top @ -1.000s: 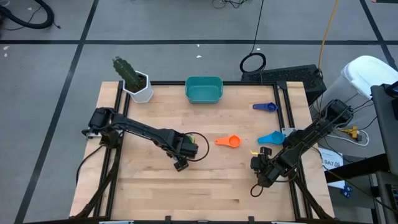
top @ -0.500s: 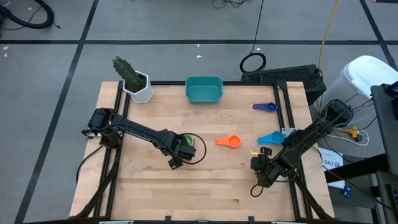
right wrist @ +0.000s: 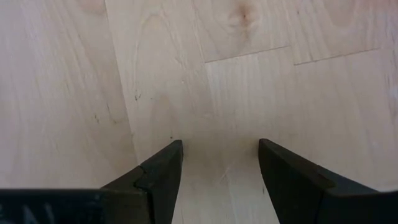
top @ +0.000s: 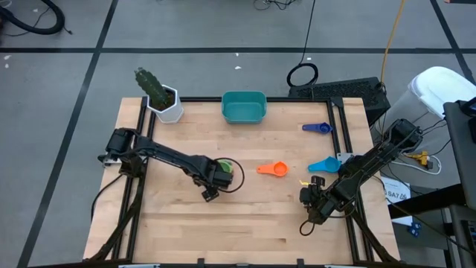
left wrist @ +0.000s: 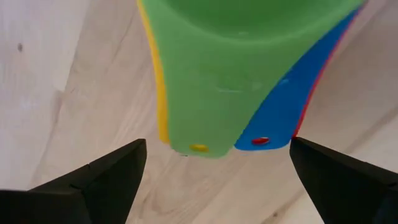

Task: Nest measuring cups in basket
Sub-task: Adjust the stacked measuring cups, then move the blue measuring cup slightly left on the table

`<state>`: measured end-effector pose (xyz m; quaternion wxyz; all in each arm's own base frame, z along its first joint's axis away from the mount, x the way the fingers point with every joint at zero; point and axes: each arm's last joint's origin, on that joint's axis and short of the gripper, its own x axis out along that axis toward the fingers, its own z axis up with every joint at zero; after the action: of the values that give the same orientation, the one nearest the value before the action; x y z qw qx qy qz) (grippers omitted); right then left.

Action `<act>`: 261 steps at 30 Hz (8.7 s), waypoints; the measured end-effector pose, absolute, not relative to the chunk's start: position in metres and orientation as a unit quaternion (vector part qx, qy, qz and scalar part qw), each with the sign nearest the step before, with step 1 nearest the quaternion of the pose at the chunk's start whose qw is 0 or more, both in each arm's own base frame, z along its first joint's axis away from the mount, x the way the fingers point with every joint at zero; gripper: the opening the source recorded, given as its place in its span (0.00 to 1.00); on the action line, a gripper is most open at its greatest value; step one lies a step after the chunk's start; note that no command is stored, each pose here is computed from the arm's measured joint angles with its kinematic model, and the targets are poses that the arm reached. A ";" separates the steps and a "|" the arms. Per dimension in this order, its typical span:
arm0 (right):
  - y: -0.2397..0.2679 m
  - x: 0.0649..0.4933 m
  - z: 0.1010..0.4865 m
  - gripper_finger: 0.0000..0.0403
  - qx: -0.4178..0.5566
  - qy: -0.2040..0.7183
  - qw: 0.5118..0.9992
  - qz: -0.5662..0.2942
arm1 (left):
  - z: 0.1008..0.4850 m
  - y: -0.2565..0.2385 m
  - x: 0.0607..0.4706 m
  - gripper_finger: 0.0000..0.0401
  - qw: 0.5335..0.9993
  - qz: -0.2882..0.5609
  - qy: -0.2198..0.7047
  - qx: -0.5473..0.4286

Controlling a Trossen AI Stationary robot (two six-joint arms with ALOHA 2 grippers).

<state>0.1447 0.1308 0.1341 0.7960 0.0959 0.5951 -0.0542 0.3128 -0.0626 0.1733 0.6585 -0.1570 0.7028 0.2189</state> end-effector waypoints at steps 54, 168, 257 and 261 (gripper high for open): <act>0.131 0.145 0.134 0.50 0.095 0.591 0.799 -0.051 | 0.171 -0.067 0.327 0.99 0.703 0.284 0.613 -0.223; -0.008 0.136 0.228 0.50 0.250 0.652 0.632 -0.338 | 0.299 -0.035 0.295 0.94 0.988 0.141 0.057 0.025; -0.017 0.162 0.206 0.50 0.094 0.767 0.581 -0.257 | 0.295 -0.090 0.282 0.94 0.995 0.063 0.072 0.025; -0.025 0.162 0.206 0.50 0.123 0.759 0.573 -0.285 | 0.295 -0.093 0.281 0.94 0.996 0.057 0.070 0.024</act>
<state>0.1615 -0.0254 0.2057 0.5728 0.1229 0.7588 -0.2847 0.2815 -0.0927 0.2953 0.9956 0.0243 0.0696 0.0573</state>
